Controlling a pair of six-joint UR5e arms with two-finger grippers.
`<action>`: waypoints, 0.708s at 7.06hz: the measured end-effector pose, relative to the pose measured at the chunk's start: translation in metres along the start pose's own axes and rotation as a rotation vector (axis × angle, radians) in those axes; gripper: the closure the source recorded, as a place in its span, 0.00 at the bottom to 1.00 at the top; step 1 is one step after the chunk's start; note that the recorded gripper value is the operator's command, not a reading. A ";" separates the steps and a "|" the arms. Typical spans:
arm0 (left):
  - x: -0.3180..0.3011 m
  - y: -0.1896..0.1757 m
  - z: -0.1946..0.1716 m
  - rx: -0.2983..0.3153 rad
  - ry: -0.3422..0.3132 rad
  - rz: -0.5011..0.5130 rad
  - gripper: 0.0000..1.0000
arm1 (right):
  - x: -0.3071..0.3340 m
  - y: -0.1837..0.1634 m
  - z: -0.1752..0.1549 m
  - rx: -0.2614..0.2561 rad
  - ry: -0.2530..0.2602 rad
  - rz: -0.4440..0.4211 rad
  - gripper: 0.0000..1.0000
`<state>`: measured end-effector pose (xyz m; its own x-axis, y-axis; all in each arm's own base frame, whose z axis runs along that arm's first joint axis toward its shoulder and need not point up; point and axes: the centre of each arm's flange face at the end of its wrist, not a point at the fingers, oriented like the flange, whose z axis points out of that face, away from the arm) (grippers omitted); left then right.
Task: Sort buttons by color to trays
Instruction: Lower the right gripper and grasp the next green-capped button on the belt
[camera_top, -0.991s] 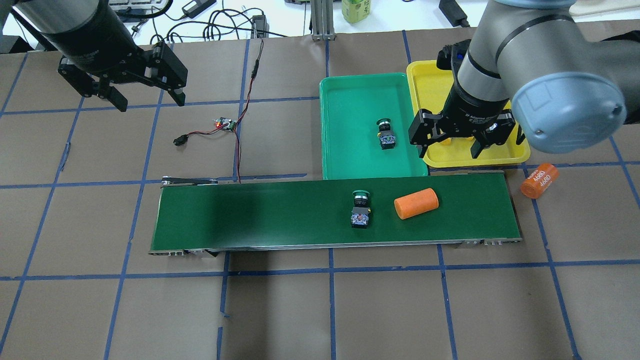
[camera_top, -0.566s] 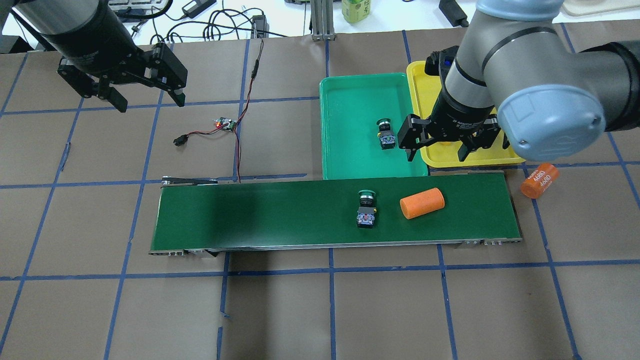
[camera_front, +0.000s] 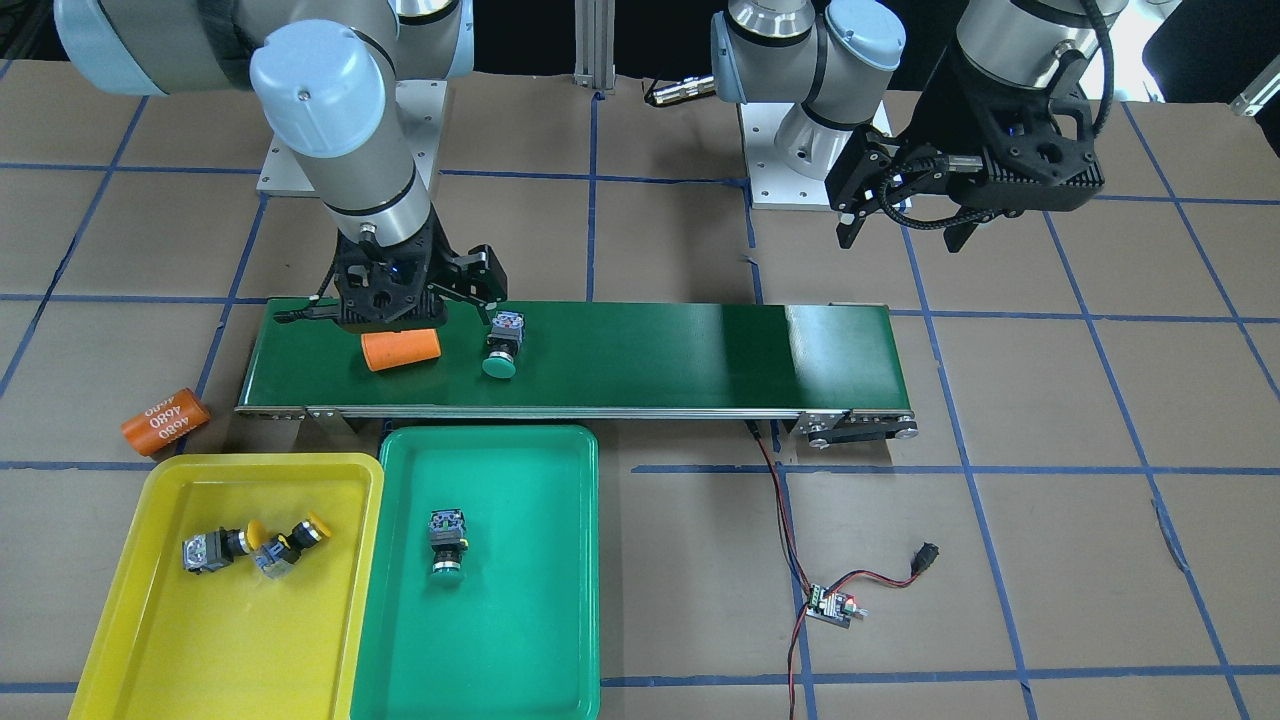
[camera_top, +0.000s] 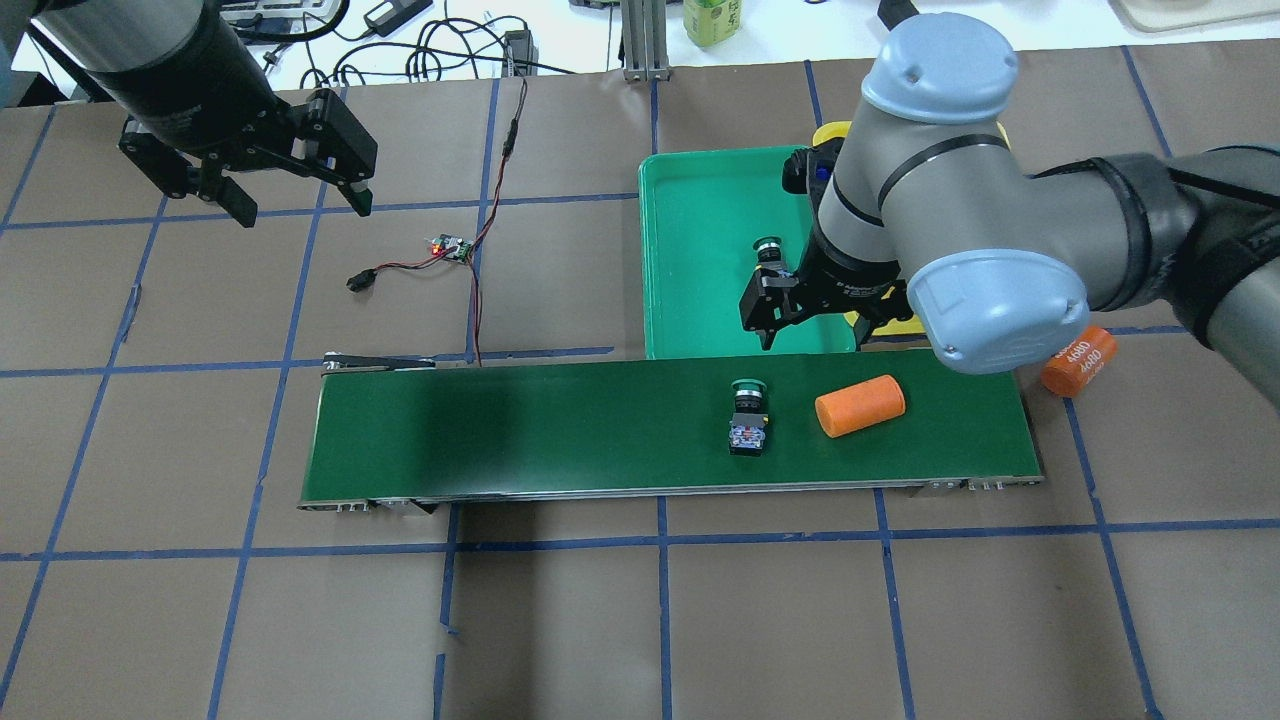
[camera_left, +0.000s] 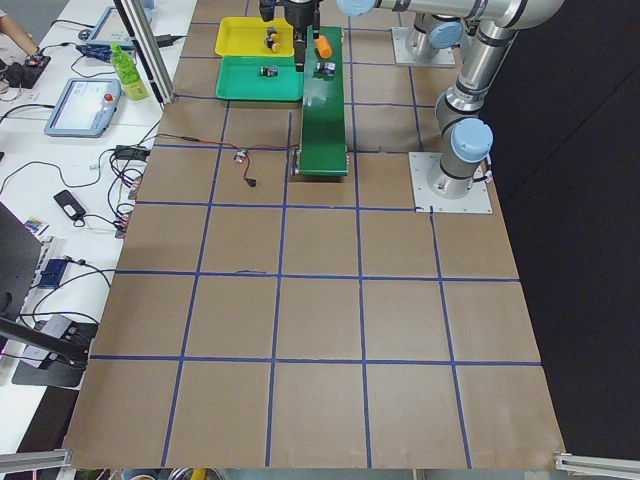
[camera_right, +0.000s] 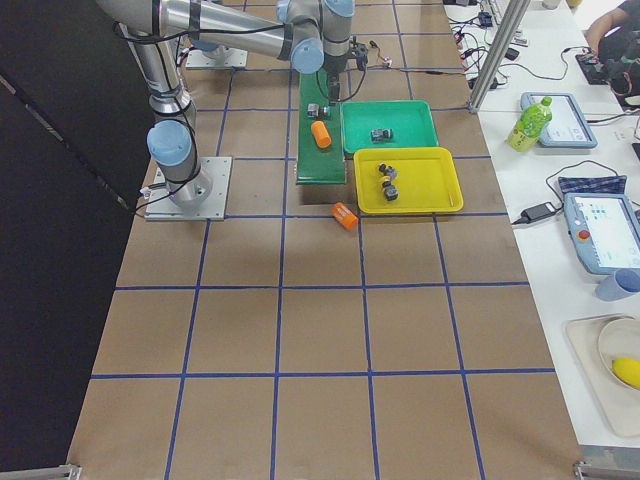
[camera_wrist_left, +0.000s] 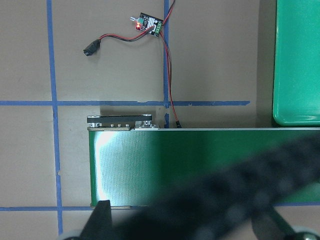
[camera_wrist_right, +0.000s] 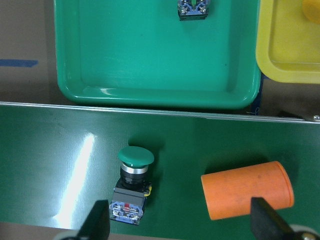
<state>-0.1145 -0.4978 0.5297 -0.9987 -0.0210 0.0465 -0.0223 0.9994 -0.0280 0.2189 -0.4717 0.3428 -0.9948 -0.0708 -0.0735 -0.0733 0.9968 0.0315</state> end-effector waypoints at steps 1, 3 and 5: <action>0.000 0.000 0.000 0.001 0.000 0.000 0.00 | -0.012 -0.002 0.013 -0.010 0.006 0.009 0.00; 0.001 0.002 -0.001 0.001 0.001 0.002 0.00 | -0.026 -0.005 0.040 -0.046 0.027 0.064 0.00; 0.001 0.003 -0.001 0.000 0.000 0.003 0.00 | -0.025 -0.003 0.061 -0.089 0.041 0.093 0.00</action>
<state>-0.1160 -0.4949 0.5302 -0.9988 -0.0181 0.0464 -0.0194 0.9994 -0.0281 0.2481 -0.4705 0.2841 -0.9995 0.0181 -0.0250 0.0148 0.9921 0.1248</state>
